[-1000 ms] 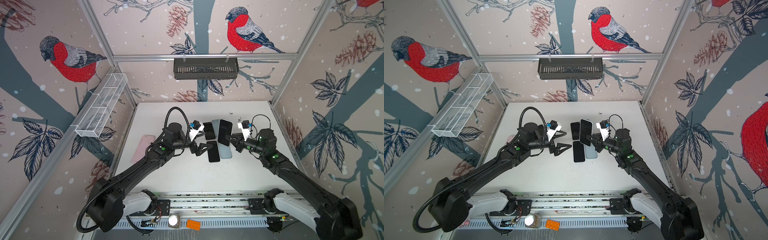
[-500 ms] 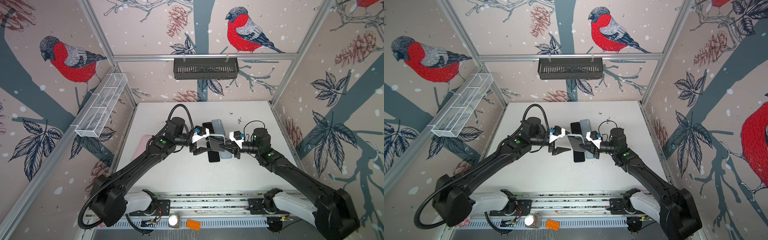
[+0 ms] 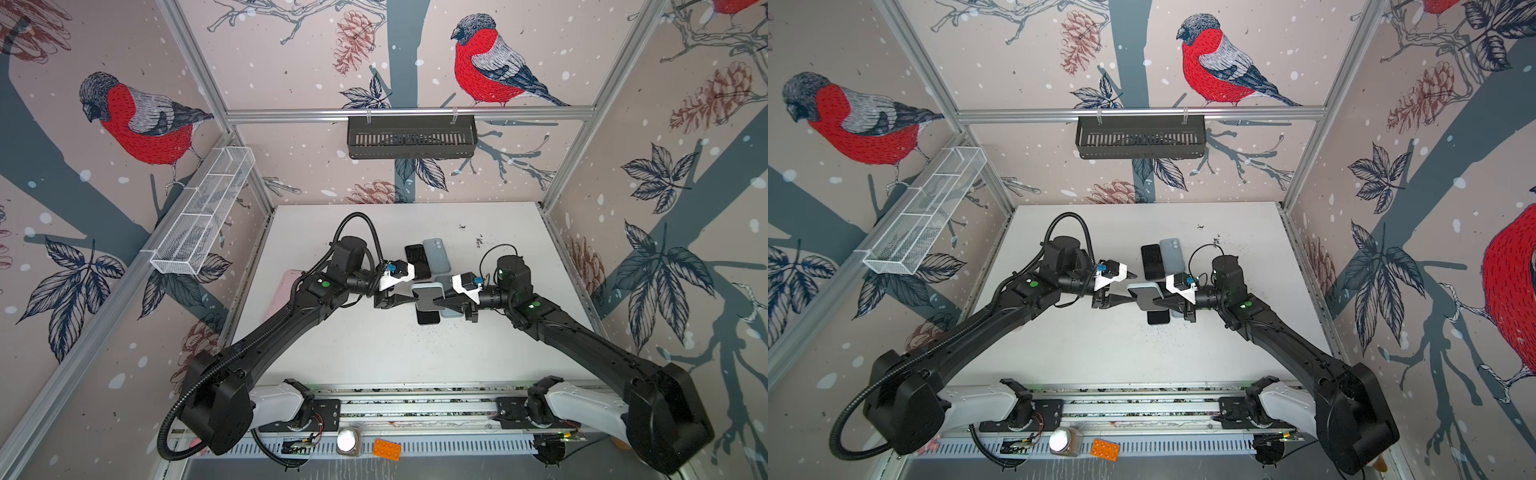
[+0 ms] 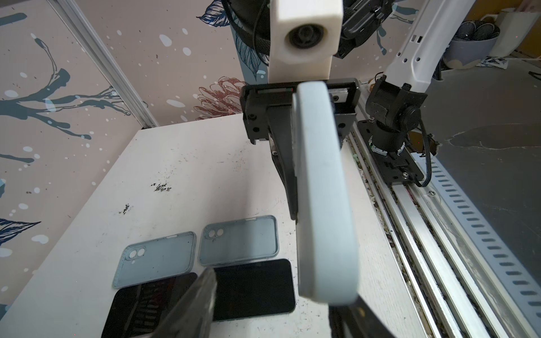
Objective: Take the phone out of the phone case
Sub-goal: Pass the phone.
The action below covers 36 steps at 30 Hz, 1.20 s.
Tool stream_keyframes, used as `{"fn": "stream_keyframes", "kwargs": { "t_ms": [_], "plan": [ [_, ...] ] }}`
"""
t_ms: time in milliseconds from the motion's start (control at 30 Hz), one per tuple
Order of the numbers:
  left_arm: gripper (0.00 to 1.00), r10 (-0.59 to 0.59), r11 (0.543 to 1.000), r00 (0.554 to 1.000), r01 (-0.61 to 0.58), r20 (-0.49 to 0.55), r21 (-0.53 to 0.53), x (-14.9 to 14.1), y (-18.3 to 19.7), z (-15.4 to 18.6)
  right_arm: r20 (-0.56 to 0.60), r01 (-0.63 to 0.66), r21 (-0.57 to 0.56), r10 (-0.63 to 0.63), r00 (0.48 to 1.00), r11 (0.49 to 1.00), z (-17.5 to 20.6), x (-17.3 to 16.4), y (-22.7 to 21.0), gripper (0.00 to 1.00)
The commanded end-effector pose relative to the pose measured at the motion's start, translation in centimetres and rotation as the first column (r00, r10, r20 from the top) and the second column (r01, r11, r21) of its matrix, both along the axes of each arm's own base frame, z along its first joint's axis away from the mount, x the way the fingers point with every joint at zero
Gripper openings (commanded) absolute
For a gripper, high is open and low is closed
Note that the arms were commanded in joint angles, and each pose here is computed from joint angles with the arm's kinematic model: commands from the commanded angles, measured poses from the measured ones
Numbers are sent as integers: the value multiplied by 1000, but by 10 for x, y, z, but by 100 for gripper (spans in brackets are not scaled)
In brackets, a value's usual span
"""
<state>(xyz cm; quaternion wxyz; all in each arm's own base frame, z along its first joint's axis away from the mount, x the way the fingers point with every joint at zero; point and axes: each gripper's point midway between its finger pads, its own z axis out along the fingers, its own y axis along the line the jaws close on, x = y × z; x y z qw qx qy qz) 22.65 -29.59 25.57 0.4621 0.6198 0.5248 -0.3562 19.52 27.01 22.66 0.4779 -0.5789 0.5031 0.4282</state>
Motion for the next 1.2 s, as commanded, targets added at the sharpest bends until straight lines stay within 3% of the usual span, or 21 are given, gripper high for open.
{"fn": "stream_keyframes", "kwargs": {
  "t_ms": [0,567,633,833,867,1067,1167],
  "plan": [
    [56,-52,998,999,52,0,-19,-6,-2,5,42,-48,27,47,998,998,7,-4,4,1],
    [18,-84,996,996,83,-35,-31,-12,-3,8,20,-57,12,57,998,998,-2,-1,13,1],
    [1,-95,995,995,93,-36,-37,-15,-3,9,20,-54,9,53,998,999,-2,0,14,1],
    [0,-100,994,994,98,-53,-49,-17,-3,12,13,-20,12,20,1000,1000,-3,7,13,2],
    [0,-102,994,993,99,-54,-51,-18,-2,13,12,-9,18,9,1000,1000,-2,9,13,6],
    [0,-46,995,995,38,-90,-94,-12,-3,30,-12,179,126,-178,984,976,26,33,2,62],
    [0,121,981,977,-145,-178,-129,12,-1,50,-61,339,194,-334,941,920,47,51,-11,81]
  ]
}}
